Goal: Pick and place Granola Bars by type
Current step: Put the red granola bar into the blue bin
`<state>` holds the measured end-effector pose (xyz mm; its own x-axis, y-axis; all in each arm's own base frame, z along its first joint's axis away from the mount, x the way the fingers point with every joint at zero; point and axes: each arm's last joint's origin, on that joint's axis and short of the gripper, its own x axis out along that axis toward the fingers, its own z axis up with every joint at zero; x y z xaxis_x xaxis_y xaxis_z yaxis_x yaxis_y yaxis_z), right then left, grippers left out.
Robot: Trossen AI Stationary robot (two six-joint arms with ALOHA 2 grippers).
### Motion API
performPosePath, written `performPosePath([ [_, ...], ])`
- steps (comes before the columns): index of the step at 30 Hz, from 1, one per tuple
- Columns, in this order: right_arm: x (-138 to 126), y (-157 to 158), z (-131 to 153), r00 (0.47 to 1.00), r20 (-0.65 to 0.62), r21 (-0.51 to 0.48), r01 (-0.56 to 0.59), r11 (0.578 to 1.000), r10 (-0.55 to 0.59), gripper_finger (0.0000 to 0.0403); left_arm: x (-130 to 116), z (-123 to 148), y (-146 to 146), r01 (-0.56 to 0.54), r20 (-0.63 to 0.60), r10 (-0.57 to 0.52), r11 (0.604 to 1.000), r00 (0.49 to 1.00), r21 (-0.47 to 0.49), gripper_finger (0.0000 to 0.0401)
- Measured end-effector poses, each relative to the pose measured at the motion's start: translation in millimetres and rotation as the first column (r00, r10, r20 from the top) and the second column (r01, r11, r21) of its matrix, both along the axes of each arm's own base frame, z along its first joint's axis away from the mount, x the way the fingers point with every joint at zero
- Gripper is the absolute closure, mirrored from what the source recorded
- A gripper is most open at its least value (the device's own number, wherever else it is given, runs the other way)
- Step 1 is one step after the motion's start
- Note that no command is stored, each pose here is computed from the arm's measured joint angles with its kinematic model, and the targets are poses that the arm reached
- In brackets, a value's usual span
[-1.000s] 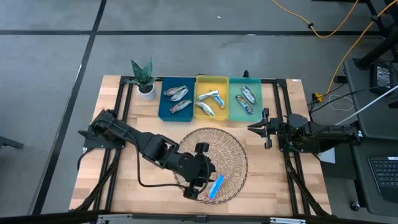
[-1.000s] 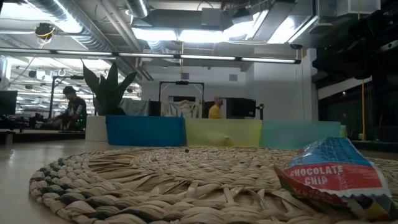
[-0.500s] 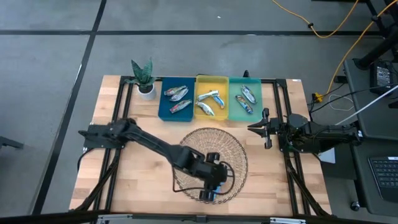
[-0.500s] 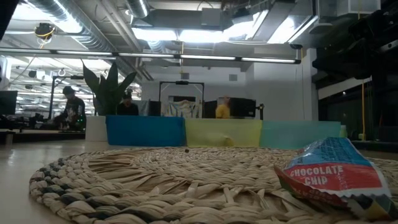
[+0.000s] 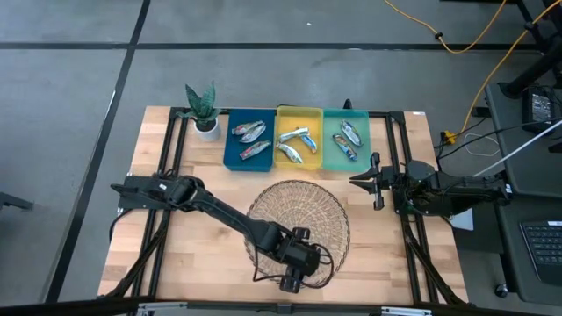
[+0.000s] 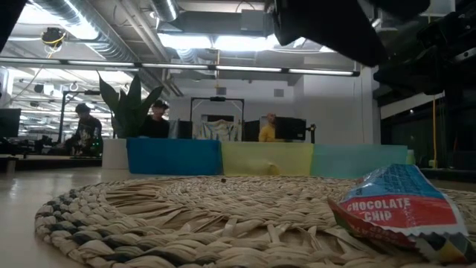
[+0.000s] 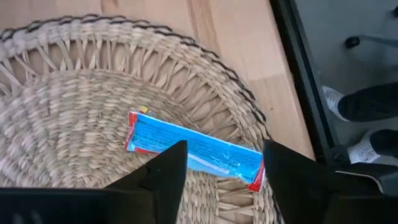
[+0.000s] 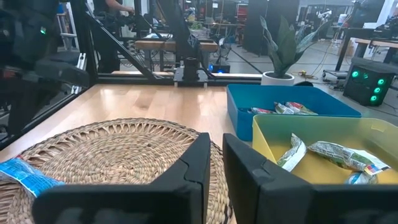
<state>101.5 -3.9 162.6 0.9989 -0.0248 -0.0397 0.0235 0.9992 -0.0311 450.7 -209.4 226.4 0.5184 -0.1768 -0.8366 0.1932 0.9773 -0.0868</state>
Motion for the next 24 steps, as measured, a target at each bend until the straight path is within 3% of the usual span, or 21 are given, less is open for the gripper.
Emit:
performPosePath([
  [11,0.0,0.0,0.0,1.000,0.000,0.000,0.000,1.000,0.000,0.0354,7.2,-17.9,2.7,-0.063,0.010,0.062,0.996,0.998,0.068,0.0116],
  [24,0.0,0.0,0.0,1.000,0.000,0.000,0.000,1.000,0.000,0.0354,14.2,-47.2,2.3,-0.119,-0.028,0.121,0.990,0.992,0.082,0.0113],
])
